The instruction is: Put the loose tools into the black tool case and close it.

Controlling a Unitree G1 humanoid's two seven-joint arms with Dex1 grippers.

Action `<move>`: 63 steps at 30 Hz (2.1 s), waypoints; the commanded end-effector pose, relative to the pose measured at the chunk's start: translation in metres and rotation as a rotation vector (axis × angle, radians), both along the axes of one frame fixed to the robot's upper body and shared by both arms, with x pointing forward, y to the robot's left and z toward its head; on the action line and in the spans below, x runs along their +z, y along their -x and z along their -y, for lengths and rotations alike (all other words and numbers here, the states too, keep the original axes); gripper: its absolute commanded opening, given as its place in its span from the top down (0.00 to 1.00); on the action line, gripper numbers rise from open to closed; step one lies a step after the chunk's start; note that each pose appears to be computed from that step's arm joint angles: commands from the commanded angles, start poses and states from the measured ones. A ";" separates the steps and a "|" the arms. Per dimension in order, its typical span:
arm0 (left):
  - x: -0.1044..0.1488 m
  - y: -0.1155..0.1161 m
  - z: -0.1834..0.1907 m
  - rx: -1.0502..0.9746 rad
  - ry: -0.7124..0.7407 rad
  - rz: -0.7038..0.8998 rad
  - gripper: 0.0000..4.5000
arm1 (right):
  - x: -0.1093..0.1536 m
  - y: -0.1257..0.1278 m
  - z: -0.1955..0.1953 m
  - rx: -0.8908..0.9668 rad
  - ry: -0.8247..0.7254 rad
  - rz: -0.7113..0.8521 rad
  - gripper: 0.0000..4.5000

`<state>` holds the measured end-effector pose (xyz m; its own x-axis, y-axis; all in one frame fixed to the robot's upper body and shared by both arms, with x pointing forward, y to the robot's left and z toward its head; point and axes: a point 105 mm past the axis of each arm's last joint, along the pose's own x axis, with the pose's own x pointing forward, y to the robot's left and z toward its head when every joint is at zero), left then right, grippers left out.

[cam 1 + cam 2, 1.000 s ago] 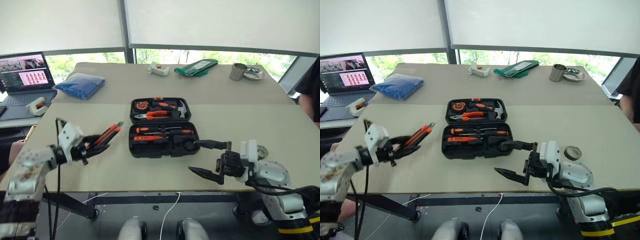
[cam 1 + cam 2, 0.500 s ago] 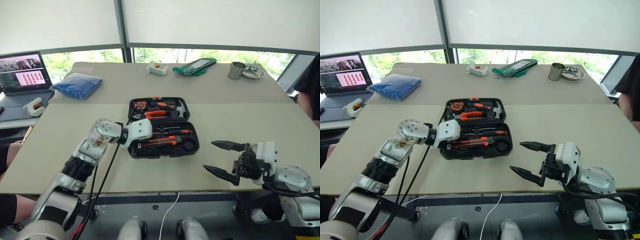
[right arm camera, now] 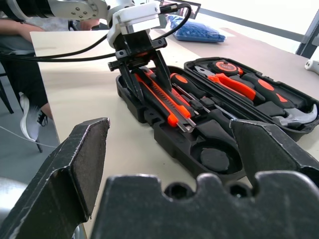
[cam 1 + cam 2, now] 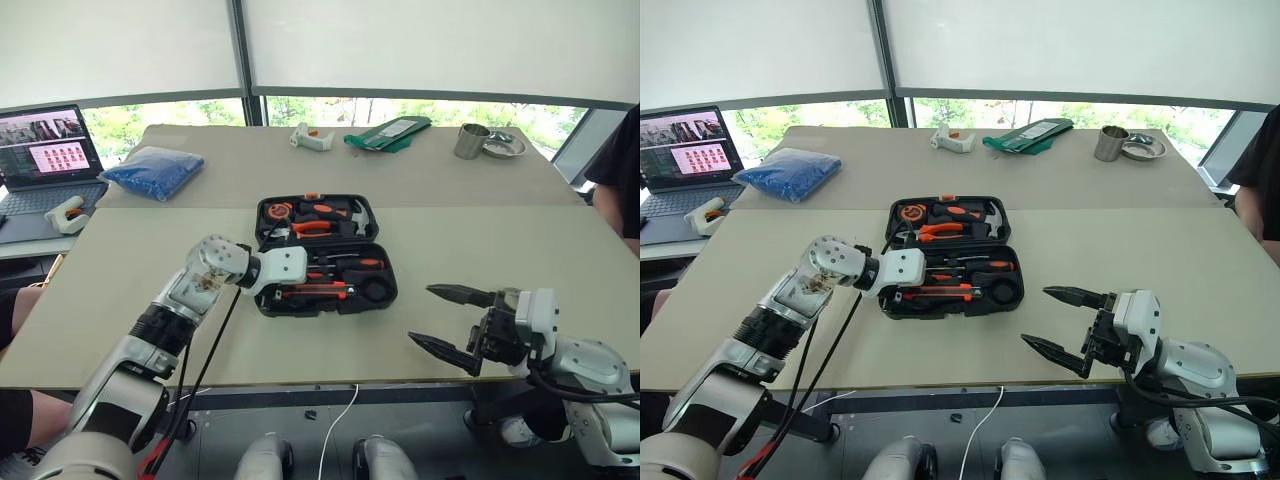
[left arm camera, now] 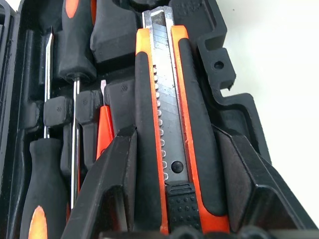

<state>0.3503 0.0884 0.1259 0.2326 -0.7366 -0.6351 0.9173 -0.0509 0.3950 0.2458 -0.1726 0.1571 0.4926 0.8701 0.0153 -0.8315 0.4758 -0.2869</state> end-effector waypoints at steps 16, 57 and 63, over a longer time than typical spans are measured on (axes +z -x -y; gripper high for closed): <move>0.005 0.007 0.019 -0.036 0.063 0.017 0.11 | 0.007 -0.002 -0.010 0.031 -0.003 0.027 0.00; -0.075 0.018 -0.004 0.204 0.153 -0.229 1.00 | -0.001 0.000 -0.008 -0.009 -0.029 -0.006 0.00; -0.050 0.013 0.006 0.172 0.338 -0.140 1.00 | -0.001 0.003 -0.002 -0.043 -0.028 -0.003 0.00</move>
